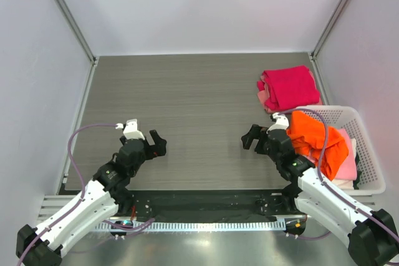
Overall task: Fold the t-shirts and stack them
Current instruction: Grab the tshirt from the pile
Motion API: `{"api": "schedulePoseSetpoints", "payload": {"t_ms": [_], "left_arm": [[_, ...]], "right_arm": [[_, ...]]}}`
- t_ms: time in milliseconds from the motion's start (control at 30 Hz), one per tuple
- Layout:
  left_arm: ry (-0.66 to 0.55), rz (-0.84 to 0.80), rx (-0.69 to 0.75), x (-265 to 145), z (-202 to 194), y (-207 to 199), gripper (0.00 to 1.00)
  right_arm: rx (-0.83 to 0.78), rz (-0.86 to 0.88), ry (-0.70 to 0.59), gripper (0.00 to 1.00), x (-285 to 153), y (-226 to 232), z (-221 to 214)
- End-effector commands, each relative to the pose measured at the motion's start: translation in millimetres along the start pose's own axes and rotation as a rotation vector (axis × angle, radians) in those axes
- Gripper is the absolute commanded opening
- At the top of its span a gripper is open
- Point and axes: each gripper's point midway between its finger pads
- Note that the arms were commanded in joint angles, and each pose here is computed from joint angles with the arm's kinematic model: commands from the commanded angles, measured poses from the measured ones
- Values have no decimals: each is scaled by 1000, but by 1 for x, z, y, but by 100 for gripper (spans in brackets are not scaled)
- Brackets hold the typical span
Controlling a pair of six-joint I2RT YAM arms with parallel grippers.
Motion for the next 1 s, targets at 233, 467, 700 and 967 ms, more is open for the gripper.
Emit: {"api": "schedulePoseSetpoints", "payload": {"t_ms": [233, 467, 700, 967], "left_arm": [[-45, -3, -16, 2, 12, -6, 100], [-39, 11, -11, 4, 12, -5, 100], [-38, 12, -11, 3, 11, -4, 100], [-47, 10, -16, 2, 13, -4, 100]], "right_arm": [[201, -402, -50, 100, -41, -43, 58], [248, -667, -108, 100, -105, -68, 117], [235, -947, -95, 100, -134, -108, 113], [353, -1023, -21, 100, -128, -147, 99]]}}
Point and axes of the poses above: each gripper's point midway between its finger pads, its own x axis out along the fingers, its own y axis along the line the jaws close on, z = x × y, and after that the axes turned 8 degrees about -x, right-handed
